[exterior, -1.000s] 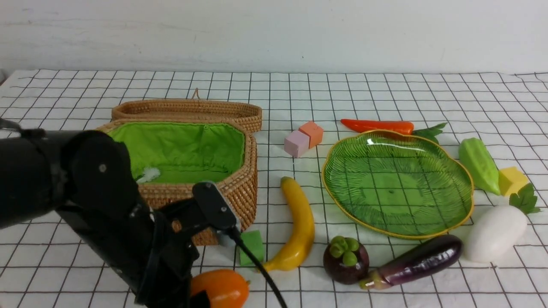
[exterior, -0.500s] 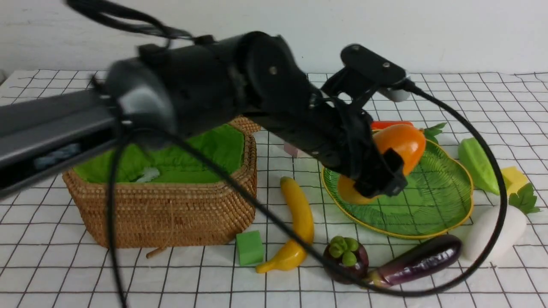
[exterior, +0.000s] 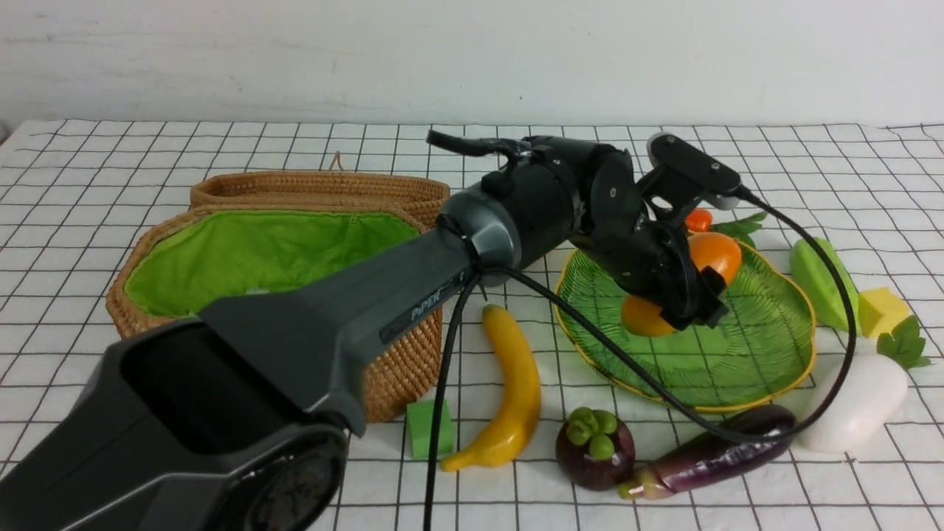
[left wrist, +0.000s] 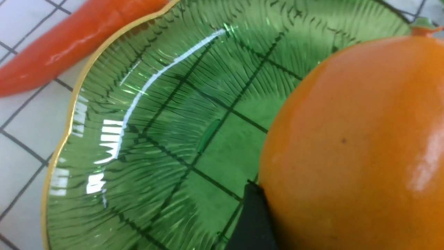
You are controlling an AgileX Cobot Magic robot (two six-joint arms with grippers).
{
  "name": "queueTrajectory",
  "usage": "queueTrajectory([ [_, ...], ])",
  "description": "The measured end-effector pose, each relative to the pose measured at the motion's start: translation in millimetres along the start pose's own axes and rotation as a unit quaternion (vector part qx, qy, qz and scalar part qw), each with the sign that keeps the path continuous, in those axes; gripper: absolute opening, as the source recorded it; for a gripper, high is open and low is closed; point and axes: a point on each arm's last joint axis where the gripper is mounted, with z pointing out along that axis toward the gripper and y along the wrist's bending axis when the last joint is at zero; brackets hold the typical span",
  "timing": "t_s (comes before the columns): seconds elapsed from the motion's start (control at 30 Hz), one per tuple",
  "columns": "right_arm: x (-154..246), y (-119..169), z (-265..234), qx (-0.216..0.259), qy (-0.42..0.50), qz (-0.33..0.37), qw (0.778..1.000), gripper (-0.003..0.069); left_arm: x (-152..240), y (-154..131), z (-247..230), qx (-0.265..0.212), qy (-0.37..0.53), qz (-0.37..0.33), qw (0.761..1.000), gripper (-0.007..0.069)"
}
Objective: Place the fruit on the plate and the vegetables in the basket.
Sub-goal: Grab the mango with your left arm and place it on the right plate, then use the left arm to grab a banana and put it into the right plate
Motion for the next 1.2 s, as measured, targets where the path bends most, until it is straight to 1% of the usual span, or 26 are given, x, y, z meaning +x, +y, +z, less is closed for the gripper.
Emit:
queueTrajectory([
  [0.07, 0.0, 0.1, 0.0, 0.0, 0.0, -0.004, 1.0, 0.0141, 3.9, 0.4, 5.9, 0.0, 0.003, -0.002, 1.0, 0.0561],
  [0.17, 0.1, 0.2, 0.0, -0.001, 0.001, -0.005, 1.0, 0.0142, 4.7, 0.6, 7.6, -0.001, 0.002, -0.002, 1.0, 0.064],
  [0.27, 0.3, 0.5, 0.0, -0.003, 0.002, -0.006, 1.0, 0.0144, 0.2, 0.3, 1.5, -0.001, -0.003, -0.005, 1.0, 0.067],
  [0.37, 0.3, 0.6, 0.0, -0.003, 0.002, -0.006, 1.0, 0.0147, -6.9, -1.0, -10.9, 0.002, -0.004, -0.012, 1.0, 0.0669],
  [0.43, 0.4, 0.6, 0.0, -0.004, 0.002, -0.006, 1.0, 0.0147, -20.4, -3.4, -36.0, 0.005, -0.01, -0.019, 1.0, 0.0659],
  [0.5, 0.4, 0.6, 0.0, -0.004, 0.002, -0.006, 1.0, 0.0147, -34.9, -7.4, -69.6, 0.011, -0.011, -0.028, 0.999, 0.063],
  [0.63, 0.4, 0.6, 0.0, -0.004, 0.002, -0.007, 1.0, 0.0147, -52.3, -16.7, -134.8, 0.024, 0.007, -0.058, 0.998, 0.0503],
  [0.67, 0.4, 0.7, 0.0, -0.002, 0.002, -0.011, 1.0, 0.0147, -56.2, -19.4, -157.2, 0.024, 0.014, -0.071, 0.997, 0.0427],
  [0.7, 0.5, 0.8, 0.0, -0.005, 0.003, -0.015, 1.0, 0.0147, -56.7, -21.7, -170.4, 0.024, 0.026, -0.085, 0.996, 0.039],
  [0.73, 0.7, 1.2, 0.0, -0.006, 0.004, -0.016, 1.0, 0.0147, -57.5, -23.5, -186.0, 0.021, 0.035, -0.097, 0.994, 0.0309],
  [0.77, 1.0, 1.6, 0.0, -0.009, 0.005, -0.016, 1.0, 0.0147, -58.4, -24.9, -199.1, 0.018, 0.039, -0.106, 0.993, 0.0252],
  [0.87, 2.5, 4.3, -0.1, -0.024, 0.013, -0.016, 0.999, 0.0148, -56.5, -26.0, -222.5, -0.001, 0.048, -0.135, 0.99, 0.0046],
  [0.9, 2.7, 4.5, -0.1, -0.024, 0.013, -0.017, 0.999, 0.0148, -56.4, -25.8, -222.5, -0.002, 0.048, -0.137, 0.989, 0.0036],
  [0.93, 3.7, 6.2, -0.3, -0.035, 0.019, -0.022, 0.999, 0.0151, -50.5, -25.6, -226.5, -0.013, 0.059, -0.153, 0.986, -0.0013],
  [0.97, 4.0, 6.8, -0.3, -0.038, 0.021, -0.024, 0.999, 0.0151, -48.4, -25.8, -226.5, -0.014, 0.064, -0.156, 0.986, -0.0013],
  [1.07, 7.3, 12.9, -1.2, -0.072, 0.038, -0.037, 0.996, 0.0153, -15.2, -29.2, -212.3, -0.025, 0.135, -0.2, 0.97, -0.0013],
  [1.1, 7.7, 13.6, -1.4, -0.077, 0.039, -0.039, 0.996, 0.0153, -12.8, -29.7, -210.9, -0.025, 0.14, -0.2, 0.969, -0.0013],
  [1.13, 9.0, 16.2, -1.9, -0.092, 0.045, -0.05, 0.994, 0.0153, 5.7, -33.2, -198.6, -0.029, 0.18, -0.203, 0.962, -0.0013],
  [1.2, 11.2, 19.4, -2.0, -0.108, 0.053, -0.062, 0.991, 0.0154, 30.1, -40.3, -179.5, -0.034, 0.234, -0.191, 0.953, -0.0011],
])
